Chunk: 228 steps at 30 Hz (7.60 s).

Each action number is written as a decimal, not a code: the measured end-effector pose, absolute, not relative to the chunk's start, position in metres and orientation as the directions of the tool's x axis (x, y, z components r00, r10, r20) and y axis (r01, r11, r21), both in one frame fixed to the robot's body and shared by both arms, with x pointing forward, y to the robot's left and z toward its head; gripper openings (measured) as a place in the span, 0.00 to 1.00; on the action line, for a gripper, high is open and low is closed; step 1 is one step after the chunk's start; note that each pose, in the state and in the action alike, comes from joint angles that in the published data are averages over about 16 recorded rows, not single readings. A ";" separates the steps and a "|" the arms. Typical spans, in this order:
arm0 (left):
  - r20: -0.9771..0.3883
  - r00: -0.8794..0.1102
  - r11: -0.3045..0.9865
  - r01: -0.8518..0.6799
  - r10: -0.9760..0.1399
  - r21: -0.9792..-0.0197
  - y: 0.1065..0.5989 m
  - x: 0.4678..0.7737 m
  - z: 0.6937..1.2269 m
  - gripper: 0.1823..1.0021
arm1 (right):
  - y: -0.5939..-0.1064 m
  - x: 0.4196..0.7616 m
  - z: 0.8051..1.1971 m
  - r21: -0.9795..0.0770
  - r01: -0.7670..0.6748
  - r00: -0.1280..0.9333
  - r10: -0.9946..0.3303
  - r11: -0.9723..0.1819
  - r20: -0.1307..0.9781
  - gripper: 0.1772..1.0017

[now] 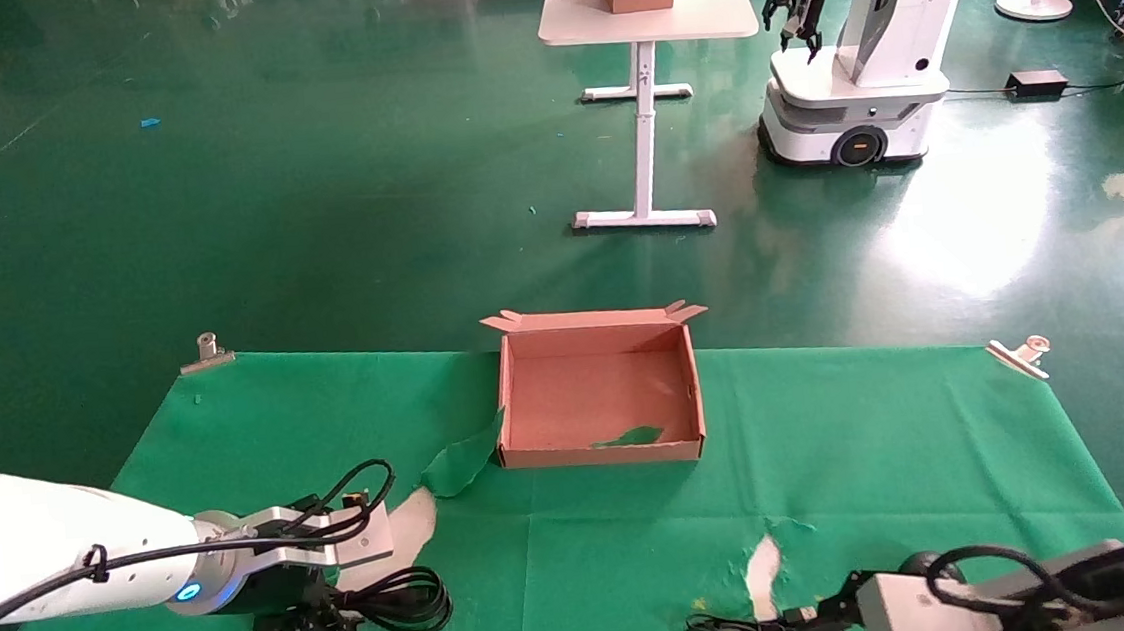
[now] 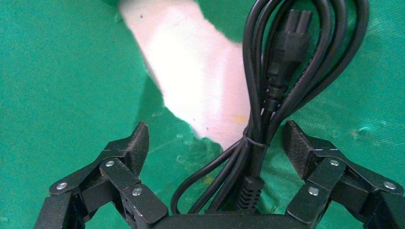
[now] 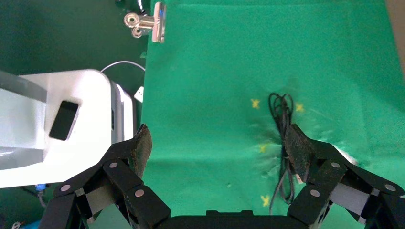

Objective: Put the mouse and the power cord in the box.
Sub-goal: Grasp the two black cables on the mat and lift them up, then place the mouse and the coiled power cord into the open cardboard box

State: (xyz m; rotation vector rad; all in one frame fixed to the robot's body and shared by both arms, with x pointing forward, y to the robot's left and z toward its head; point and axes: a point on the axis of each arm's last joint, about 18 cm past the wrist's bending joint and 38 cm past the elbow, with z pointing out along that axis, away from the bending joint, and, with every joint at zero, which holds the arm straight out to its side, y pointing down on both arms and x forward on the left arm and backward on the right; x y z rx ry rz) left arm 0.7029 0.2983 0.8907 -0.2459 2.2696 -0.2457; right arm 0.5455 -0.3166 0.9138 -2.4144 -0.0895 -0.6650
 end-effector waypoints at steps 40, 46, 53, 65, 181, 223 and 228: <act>-0.711 -0.652 0.957 -0.082 -0.263 -0.279 0.295 0.709 0.890 0.99 | -0.251 0.691 0.892 -0.170 0.232 0.792 0.084 -0.958 0.605 0.99; -0.711 -0.652 0.957 -0.082 -0.264 -0.280 0.295 0.709 0.890 0.97 | -0.250 0.692 0.895 -0.173 0.231 0.790 0.080 -0.957 0.608 0.95; -0.710 -0.652 0.956 -0.082 -0.264 -0.280 0.295 0.709 0.890 0.89 | -0.251 0.690 0.893 -0.174 0.233 0.791 0.083 -0.957 0.606 0.85; -0.710 -0.652 0.956 -0.081 -0.264 -0.281 0.295 0.709 0.890 0.63 | -0.251 0.689 0.891 -0.173 0.235 0.793 0.086 -0.957 0.603 0.56; -0.915 -0.284 0.950 0.043 -0.286 -0.310 0.239 0.771 0.985 0.98 | -0.160 0.716 1.117 0.087 0.462 0.219 0.209 -0.883 0.953 0.05; -0.849 -0.370 0.911 0.017 -0.377 -0.412 0.244 0.758 0.960 1.00 | -0.141 0.727 1.037 -0.034 0.521 0.331 0.165 -0.853 0.929 0.33; -0.770 -0.454 0.864 -0.001 -0.449 -0.504 0.247 0.747 0.941 1.00 | -0.150 0.718 1.020 -0.178 0.539 0.409 0.071 -0.823 0.910 0.48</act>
